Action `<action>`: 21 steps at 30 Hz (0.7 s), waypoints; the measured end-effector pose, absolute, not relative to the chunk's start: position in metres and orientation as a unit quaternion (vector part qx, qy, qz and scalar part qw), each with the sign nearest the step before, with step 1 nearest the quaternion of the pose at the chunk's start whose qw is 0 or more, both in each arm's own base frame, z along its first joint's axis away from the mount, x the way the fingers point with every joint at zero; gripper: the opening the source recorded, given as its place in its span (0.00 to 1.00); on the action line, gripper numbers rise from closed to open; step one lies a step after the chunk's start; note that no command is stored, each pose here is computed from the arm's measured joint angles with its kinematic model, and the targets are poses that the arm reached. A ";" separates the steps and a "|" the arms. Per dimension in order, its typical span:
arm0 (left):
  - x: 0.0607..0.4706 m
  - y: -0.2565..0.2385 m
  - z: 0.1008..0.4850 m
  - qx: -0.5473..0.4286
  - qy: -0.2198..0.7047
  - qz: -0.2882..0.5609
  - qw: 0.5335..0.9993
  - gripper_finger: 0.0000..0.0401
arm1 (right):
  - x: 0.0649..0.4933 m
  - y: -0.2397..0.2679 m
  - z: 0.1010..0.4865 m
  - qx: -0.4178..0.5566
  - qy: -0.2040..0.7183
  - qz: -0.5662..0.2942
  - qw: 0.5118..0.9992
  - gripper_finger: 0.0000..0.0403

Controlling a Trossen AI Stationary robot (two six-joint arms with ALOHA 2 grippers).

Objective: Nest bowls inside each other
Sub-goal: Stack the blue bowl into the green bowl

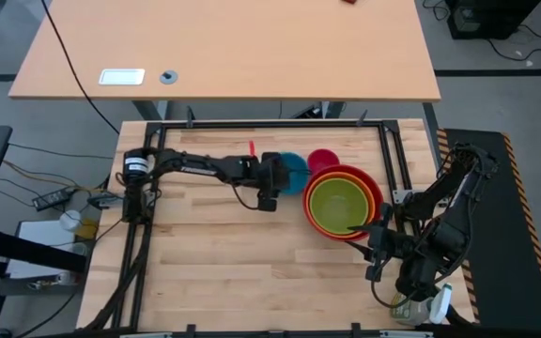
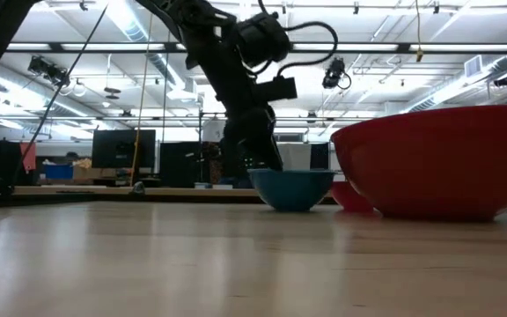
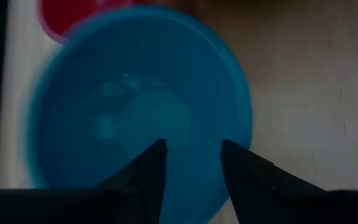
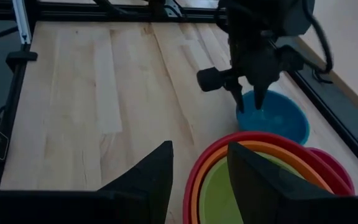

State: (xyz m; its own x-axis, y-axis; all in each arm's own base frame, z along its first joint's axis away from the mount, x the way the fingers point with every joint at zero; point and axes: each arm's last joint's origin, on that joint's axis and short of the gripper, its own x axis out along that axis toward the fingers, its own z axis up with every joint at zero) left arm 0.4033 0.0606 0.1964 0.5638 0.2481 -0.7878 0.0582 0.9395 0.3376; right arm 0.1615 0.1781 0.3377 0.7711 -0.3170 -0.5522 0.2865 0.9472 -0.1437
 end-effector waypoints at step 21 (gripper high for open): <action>0.386 0.043 0.205 0.214 0.521 0.016 0.826 0.39 | 0.167 0.174 0.338 -0.043 0.297 -0.167 0.939 0.40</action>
State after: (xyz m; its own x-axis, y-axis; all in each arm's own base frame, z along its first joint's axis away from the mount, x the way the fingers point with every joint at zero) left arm 0.3860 0.0427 0.2047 0.4569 0.2497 -0.8537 0.1953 0.9082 0.3701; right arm 0.1673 0.1739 0.3382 0.7673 -0.3389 -0.5444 0.2882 0.9406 -0.1793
